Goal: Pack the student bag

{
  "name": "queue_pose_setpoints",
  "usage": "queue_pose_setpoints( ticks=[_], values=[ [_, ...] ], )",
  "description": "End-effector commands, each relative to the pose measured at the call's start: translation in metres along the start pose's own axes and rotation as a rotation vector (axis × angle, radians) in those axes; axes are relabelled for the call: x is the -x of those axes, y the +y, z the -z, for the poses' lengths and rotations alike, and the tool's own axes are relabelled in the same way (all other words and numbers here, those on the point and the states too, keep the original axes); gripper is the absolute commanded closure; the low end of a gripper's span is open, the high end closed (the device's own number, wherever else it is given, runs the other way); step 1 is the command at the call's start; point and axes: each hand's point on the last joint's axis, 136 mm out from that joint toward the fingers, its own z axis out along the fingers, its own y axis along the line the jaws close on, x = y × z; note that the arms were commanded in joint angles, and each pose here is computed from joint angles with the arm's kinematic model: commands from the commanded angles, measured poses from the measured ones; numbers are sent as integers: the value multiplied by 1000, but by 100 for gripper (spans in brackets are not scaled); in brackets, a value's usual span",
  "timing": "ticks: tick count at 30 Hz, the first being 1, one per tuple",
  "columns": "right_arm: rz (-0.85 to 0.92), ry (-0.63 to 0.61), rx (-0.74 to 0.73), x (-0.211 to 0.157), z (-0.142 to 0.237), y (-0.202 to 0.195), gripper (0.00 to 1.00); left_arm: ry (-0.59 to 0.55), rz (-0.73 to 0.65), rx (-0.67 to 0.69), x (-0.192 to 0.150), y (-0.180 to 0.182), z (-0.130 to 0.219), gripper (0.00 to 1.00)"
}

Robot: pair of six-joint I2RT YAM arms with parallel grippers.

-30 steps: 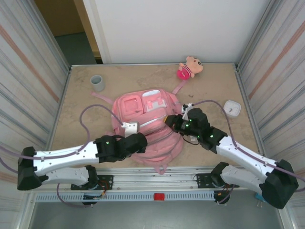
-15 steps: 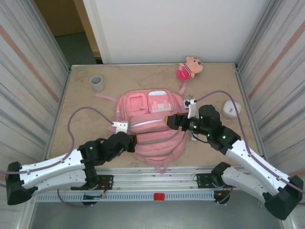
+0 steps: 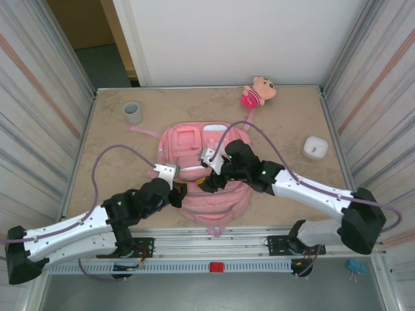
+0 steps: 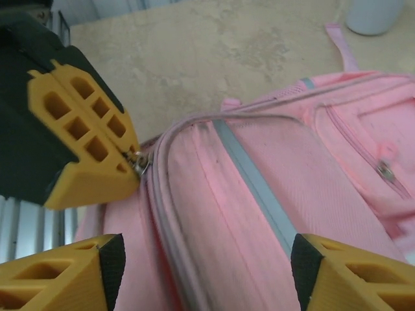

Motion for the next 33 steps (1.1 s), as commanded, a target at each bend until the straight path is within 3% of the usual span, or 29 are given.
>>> queue_pose_setpoints(
  ticks=[1, 3, 4, 9, 11, 24, 33],
  values=[
    [166, -65, 60, 25, -7, 6, 33, -71, -22, -100, 22, -22, 6, 100],
    [181, -37, 83, 20, -14, 8, 36, -78, -22, -94, 22, -20, 7, 100],
    [182, -24, 90, 17, -16, 8, 42, -85, -23, -92, 23, -18, 8, 100],
    [197, -26, 114, 14, -9, 9, 89, -78, -17, -28, 19, 3, 8, 100],
    [214, -53, 159, 16, 1, 14, 100, -74, -19, -8, 17, 12, 7, 100],
    [328, -101, 397, 15, 38, 41, 100, -42, -98, 45, 19, 54, -4, 100],
    [350, -146, 445, 26, 49, 49, 100, -74, -69, 128, 33, 90, -17, 100]
  ],
)
